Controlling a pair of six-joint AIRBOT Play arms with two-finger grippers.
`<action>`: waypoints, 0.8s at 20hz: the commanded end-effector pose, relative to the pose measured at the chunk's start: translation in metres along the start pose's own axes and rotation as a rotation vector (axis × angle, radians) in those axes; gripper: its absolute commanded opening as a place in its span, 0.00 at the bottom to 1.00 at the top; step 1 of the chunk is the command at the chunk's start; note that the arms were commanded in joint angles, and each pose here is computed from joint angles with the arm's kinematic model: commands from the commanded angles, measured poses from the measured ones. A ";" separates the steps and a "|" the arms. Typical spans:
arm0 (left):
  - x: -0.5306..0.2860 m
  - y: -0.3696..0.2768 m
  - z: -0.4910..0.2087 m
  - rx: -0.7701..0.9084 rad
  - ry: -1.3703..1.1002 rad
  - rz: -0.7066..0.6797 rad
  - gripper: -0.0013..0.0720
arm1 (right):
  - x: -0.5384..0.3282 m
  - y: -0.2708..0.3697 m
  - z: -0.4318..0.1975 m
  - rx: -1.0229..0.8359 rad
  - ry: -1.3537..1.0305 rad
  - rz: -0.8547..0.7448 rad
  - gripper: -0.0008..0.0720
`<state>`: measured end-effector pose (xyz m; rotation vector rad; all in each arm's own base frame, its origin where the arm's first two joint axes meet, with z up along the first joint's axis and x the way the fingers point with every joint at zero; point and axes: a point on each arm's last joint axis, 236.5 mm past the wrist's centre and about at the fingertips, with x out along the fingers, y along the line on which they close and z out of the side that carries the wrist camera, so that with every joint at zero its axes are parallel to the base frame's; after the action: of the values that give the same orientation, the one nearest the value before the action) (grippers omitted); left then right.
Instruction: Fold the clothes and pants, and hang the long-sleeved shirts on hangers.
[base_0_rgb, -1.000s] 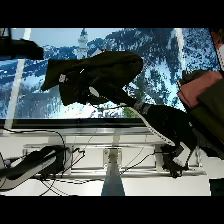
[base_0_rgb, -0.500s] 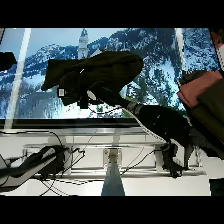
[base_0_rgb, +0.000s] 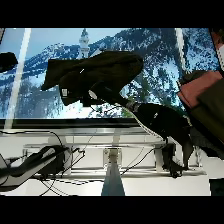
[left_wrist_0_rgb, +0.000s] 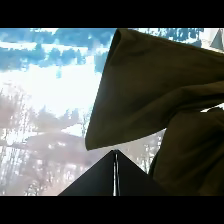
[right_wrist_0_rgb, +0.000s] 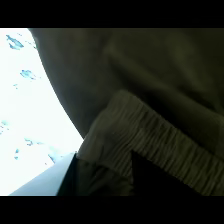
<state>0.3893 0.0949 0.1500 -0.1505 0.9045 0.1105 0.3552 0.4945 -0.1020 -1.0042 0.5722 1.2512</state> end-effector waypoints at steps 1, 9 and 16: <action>0.003 0.000 -0.001 -0.003 0.008 -0.003 0.05 | 0.001 -0.006 -0.007 -0.028 0.023 -0.020 0.18; 0.009 -0.001 -0.016 0.008 0.079 -0.014 0.05 | -0.103 -0.102 0.008 0.266 -0.007 -0.204 0.06; 0.043 -0.043 -0.103 0.026 0.302 -0.296 0.05 | -0.268 -0.172 -0.143 0.840 0.159 -0.290 0.05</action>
<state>0.3615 0.0683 0.0833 -0.1716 1.1137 -0.0548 0.4706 0.3240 0.0819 -0.5876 0.7760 0.7216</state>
